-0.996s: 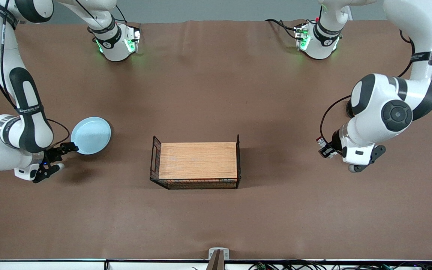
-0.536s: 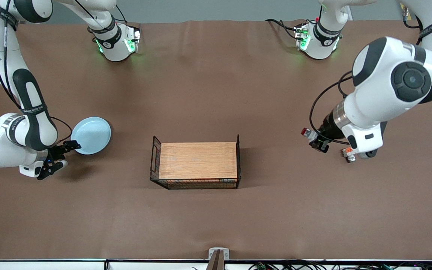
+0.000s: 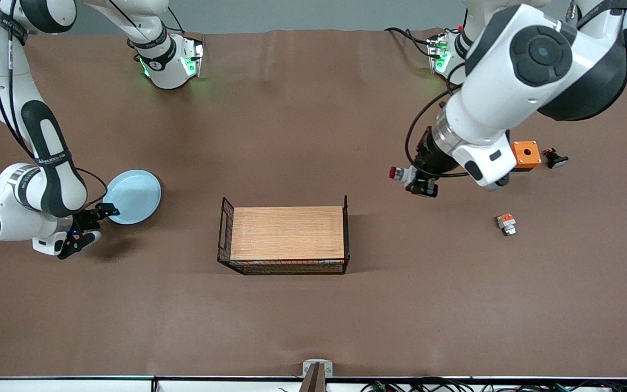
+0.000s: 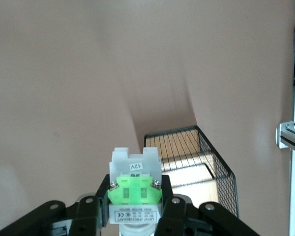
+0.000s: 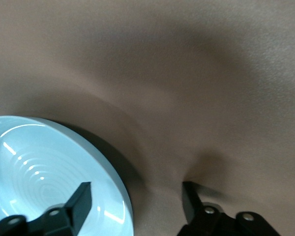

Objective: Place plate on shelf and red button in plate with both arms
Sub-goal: 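Lift the plate with the right gripper while the left gripper carries the button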

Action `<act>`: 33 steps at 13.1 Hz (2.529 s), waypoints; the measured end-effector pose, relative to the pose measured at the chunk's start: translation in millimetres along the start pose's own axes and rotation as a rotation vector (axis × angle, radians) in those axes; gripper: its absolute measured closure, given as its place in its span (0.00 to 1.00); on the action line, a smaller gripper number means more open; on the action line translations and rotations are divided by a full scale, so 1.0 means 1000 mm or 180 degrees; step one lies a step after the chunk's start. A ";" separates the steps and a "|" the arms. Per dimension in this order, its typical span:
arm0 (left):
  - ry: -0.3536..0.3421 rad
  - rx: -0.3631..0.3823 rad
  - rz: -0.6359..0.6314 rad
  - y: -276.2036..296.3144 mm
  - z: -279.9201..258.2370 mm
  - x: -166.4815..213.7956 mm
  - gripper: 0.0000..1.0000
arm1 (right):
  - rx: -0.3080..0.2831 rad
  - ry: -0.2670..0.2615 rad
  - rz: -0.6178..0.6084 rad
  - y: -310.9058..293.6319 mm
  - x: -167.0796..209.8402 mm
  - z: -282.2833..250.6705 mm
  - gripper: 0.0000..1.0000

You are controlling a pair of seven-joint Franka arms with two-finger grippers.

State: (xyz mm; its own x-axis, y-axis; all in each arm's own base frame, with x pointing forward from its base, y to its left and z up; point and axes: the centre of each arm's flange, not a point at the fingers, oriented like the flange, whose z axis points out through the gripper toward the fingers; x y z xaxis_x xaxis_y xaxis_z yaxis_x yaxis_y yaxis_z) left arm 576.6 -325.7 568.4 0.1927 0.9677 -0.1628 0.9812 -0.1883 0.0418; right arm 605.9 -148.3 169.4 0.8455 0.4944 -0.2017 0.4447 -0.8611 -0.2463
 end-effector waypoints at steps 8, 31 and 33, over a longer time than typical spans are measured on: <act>-0.0102 -0.0014 -0.0151 -0.012 0.011 -0.064 0.59 | 0.0003 0.0005 -0.0051 0.003 -0.003 -0.003 0.46; -0.0042 -0.0307 -0.0403 -0.004 0.089 -0.140 0.59 | 0.0643 -0.0181 0.0233 -0.015 -0.017 -0.095 0.97; -0.0038 -0.0321 -0.0421 -0.002 0.085 -0.136 0.59 | 0.0714 -0.0266 0.0404 -0.031 -0.023 -0.124 0.97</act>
State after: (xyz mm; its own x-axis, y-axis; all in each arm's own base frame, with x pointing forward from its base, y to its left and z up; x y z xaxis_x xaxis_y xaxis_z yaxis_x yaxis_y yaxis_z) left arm 549.0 -471.1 506.5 0.0624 0.9807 -0.1851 0.9922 -0.0409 0.1178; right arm 609.4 -147.8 298.8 0.8588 0.4002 -0.3198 0.2522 -0.8737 -0.4161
